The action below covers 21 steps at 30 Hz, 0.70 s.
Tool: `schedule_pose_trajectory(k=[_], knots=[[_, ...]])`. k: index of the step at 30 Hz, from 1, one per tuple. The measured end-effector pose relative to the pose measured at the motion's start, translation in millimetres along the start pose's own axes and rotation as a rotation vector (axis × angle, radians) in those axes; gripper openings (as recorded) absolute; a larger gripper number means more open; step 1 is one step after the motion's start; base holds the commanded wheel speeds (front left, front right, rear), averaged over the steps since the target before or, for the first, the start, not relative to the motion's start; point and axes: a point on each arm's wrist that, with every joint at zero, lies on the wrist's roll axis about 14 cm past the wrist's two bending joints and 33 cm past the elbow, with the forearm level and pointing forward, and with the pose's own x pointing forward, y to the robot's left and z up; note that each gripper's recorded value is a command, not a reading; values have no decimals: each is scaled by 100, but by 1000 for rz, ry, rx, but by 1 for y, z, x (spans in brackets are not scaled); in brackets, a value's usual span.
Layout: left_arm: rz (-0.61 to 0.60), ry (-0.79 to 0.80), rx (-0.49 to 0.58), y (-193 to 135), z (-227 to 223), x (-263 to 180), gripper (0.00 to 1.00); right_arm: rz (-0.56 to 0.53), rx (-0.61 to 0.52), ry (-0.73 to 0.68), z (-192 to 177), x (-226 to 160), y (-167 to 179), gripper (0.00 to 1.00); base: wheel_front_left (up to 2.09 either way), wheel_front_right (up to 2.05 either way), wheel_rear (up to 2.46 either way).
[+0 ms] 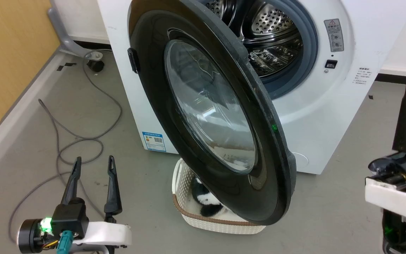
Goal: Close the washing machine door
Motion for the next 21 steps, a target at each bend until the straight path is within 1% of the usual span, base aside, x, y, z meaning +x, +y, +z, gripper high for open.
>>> schedule_pose_trajectory(k=[2, 5, 7, 9, 12, 15, 19, 20, 21], knots=[[7, -1, -5, 2, 1, 0, 100, 50, 82, -52, 13, 7, 20, 0, 0, 0, 0], [13, -1, -11, 4, 1, -1, 100, 130, 185, -82, 21, 11, 50, 0, 0, 0, 0], [21, 1, -15, 5, 0, -2, 100, 185, 247, -77, 22, 9, 70, 0, 0, 0, 0], [25, 4, -13, 6, 0, -4, 100, 234, 284, -61, 21, 6, 85, 0, 0, 0, 0], [28, 2, -11, 7, 0, -4, 100, 322, 313, -6, 12, -3, 108, 0, 0, 0, 0], [30, 2, -12, 8, 0, -4, 100, 404, 319, 74, -2, -17, 127, 0, 0, 0, 0], [33, 6, -8, 8, -1, -4, 100, 477, 300, 206, -30, -41, 141, 0, 0, 0, 0], [31, 7, -10, 7, -2, -4, 100, 500, 286, 270, -45, -55, 144, 0, 0, 0, 0], [31, 7, -10, 7, -2, -3, 100, 504, 284, 303, -52, -61, 144, 0, 0, 0, 0]])
